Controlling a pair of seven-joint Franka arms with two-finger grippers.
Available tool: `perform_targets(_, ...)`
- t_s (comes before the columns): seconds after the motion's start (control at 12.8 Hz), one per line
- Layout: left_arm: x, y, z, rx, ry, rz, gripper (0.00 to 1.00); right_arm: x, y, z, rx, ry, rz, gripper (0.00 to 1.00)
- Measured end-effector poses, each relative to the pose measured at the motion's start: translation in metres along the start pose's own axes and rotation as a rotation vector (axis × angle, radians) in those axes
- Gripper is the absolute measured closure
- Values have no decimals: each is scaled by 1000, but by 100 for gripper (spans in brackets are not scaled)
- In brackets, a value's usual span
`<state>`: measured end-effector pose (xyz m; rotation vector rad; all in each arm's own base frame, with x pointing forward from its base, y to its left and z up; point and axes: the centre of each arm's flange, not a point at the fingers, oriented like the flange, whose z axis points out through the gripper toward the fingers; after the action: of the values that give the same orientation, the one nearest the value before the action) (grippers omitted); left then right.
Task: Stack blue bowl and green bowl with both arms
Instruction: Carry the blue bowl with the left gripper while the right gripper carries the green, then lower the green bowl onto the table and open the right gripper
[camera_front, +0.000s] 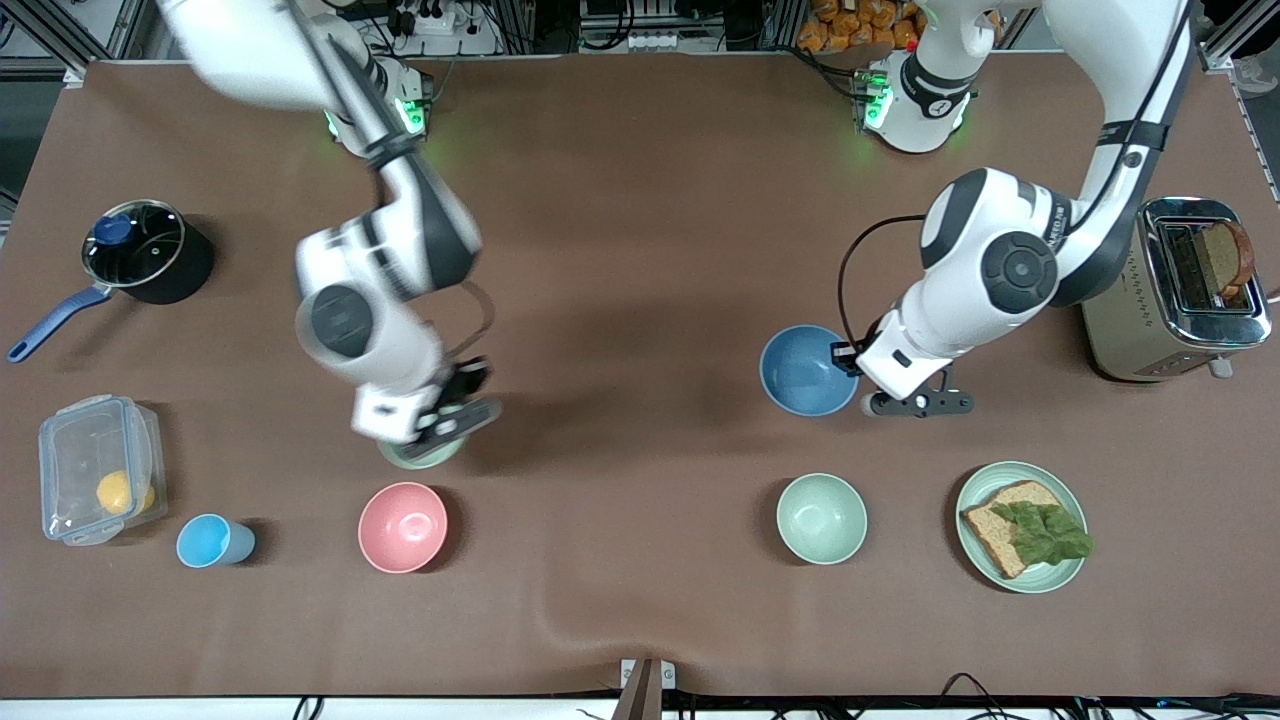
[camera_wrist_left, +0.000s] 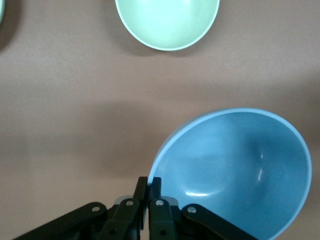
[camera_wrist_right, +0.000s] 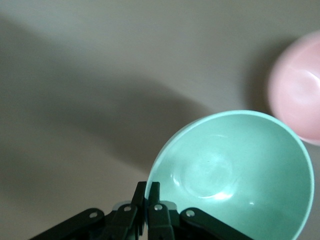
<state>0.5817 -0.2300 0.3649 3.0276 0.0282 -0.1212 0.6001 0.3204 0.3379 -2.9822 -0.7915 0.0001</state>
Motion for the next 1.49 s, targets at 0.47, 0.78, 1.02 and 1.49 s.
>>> perform_targets(0.47, 1, 0, 12, 0, -20, -5, 95, 4, -165, 61, 44, 107, 11, 95)
perform_targets(0.78, 2, 1, 10, -3, -13, -5, 95, -7, -224, 107, 56, 132, 50, 95)
perform_targets(1.02, 4, 2, 7, -8, -2, -5, 95, -8, -234, 107, 65, 135, 117, 79)
perform_targets(1.49, 12, 22, -25, -38, 59, -55, 95, 4, -215, 47, 83, 128, 458, 13)
